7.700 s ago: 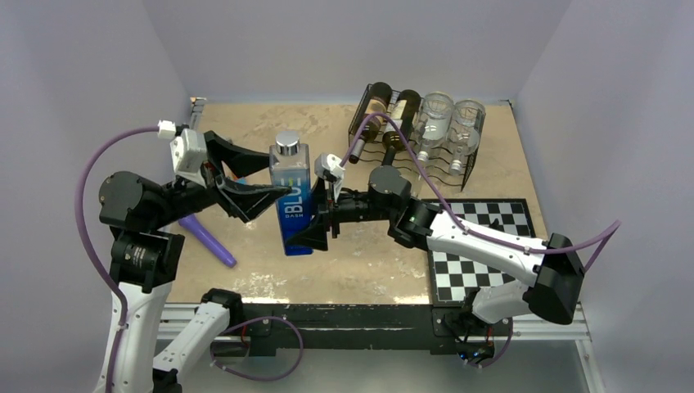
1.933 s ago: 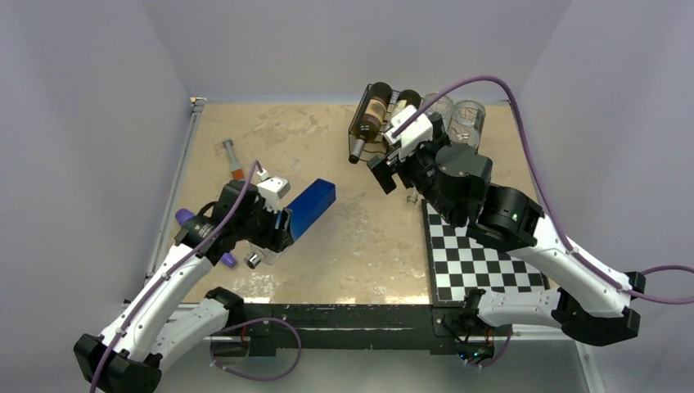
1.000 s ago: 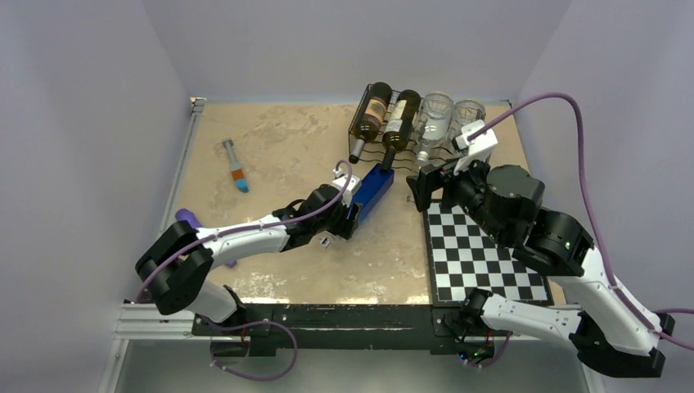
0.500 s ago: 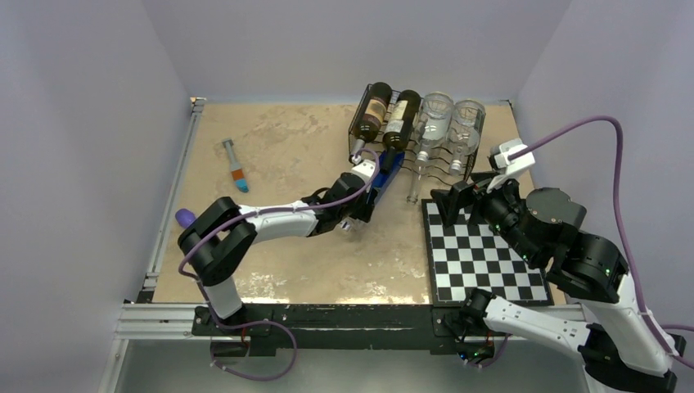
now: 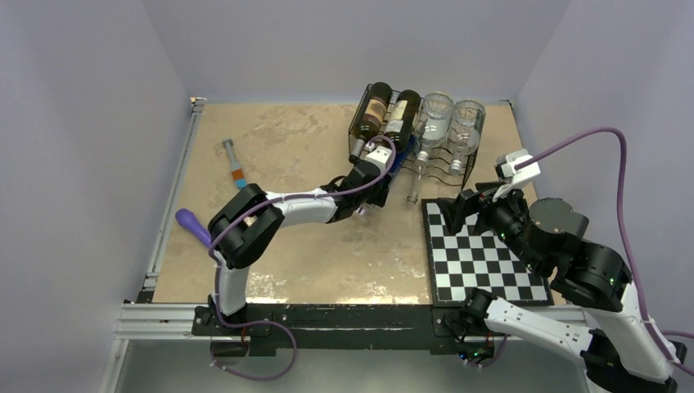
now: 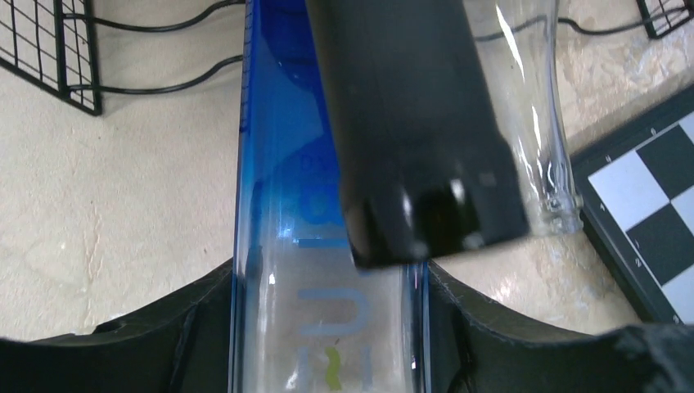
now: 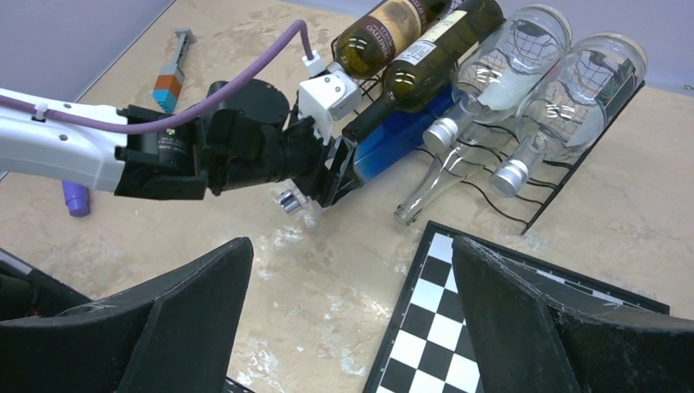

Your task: Put the wine bottle on the wine rack

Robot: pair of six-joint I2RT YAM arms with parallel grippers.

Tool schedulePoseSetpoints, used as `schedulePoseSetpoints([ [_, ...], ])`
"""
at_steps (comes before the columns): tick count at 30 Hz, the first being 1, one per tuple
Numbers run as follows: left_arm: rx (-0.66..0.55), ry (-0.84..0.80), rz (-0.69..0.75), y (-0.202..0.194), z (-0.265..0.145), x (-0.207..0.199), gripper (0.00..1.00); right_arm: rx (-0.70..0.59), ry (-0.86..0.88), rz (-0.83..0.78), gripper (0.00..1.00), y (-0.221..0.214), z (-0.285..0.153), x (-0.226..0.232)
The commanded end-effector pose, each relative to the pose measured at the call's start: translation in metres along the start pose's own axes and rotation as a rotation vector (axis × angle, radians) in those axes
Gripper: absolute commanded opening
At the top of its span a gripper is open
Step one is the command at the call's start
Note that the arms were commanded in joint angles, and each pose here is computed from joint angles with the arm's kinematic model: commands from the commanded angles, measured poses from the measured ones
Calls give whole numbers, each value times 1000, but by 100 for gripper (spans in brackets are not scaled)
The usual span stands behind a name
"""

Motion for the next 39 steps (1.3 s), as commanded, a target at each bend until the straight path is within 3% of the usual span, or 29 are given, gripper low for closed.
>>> schedulePoseSetpoints([
  [1, -408, 11, -188, 133, -6, 16, 0, -10, -22, 28, 95, -1, -3, -5],
  [15, -440, -112, -361, 135, 14, 23, 0, -8, -28, 10, 96, -7, 0, -8],
  [25, -438, -35, -220, 131, 27, 29, 2, 0, -27, 7, 96, -10, 1, -8],
  [31, -413, 44, -112, 120, 29, 31, 28, -2, -24, 15, 96, -11, -1, -9],
  [35, -409, 61, -109, 116, 27, 30, 52, -2, -24, 20, 96, -11, -1, -9],
  [39, -417, 58, -100, 116, 23, 25, 65, -5, -23, 23, 96, -11, -3, -9],
])
Point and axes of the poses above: each gripper's point midway between its finger pads, its own z axis out along the fingers, its own x axis along the line the jaws close on, y = z × x, the point moved 2 cm from there along -z, back along the fingers, and after that the axes turned 13 degrees about z, right-handed, at the moved point
